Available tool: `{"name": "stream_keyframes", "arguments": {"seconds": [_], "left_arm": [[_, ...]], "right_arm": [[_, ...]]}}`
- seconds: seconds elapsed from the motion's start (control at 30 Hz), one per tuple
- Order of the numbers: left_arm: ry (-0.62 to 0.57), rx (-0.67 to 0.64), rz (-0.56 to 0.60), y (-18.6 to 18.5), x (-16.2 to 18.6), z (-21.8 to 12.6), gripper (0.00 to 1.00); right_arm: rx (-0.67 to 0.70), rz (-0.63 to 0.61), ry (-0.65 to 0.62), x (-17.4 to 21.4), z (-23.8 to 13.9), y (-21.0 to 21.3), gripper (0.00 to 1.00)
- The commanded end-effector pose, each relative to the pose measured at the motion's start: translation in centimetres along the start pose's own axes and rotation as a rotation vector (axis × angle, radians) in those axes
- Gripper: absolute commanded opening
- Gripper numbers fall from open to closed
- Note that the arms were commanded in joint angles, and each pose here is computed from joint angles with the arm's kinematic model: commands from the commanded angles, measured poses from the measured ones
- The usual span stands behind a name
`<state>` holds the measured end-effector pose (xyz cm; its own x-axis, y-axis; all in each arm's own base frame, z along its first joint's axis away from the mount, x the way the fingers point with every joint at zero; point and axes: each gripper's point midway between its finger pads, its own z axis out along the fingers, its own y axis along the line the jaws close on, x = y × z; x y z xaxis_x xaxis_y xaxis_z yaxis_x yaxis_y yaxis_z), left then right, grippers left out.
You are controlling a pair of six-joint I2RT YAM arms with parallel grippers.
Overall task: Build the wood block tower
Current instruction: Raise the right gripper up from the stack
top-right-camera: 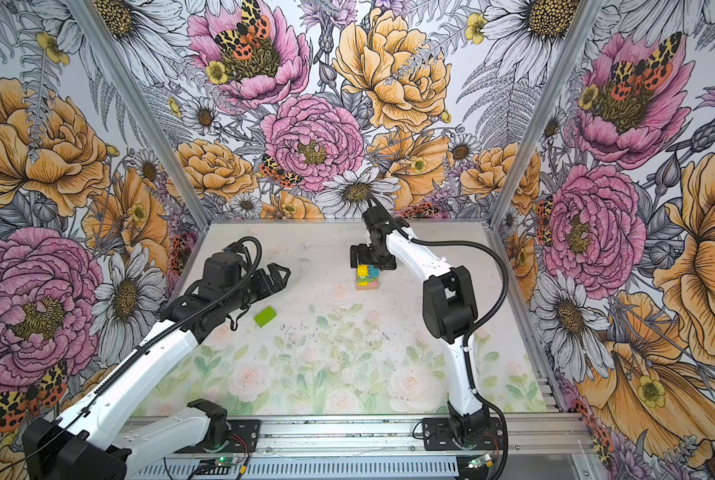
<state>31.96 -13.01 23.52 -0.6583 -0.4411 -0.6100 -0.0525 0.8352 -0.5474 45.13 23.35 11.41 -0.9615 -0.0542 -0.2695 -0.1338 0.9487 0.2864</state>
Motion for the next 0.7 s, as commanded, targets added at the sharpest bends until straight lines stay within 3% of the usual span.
{"name": "stream_keyframes", "arguments": {"seconds": [0.0,0.67], "left_arm": [[0.012,0.004,0.013,0.27,0.34,0.19,0.99],[0.011,-0.001,0.009,0.78,0.64,0.04,0.99]], "right_arm": [[-0.018,-0.004,0.013,0.25,0.62,0.65,0.99],[-0.034,-0.016,0.014,0.30,0.69,1.57,0.97]]}}
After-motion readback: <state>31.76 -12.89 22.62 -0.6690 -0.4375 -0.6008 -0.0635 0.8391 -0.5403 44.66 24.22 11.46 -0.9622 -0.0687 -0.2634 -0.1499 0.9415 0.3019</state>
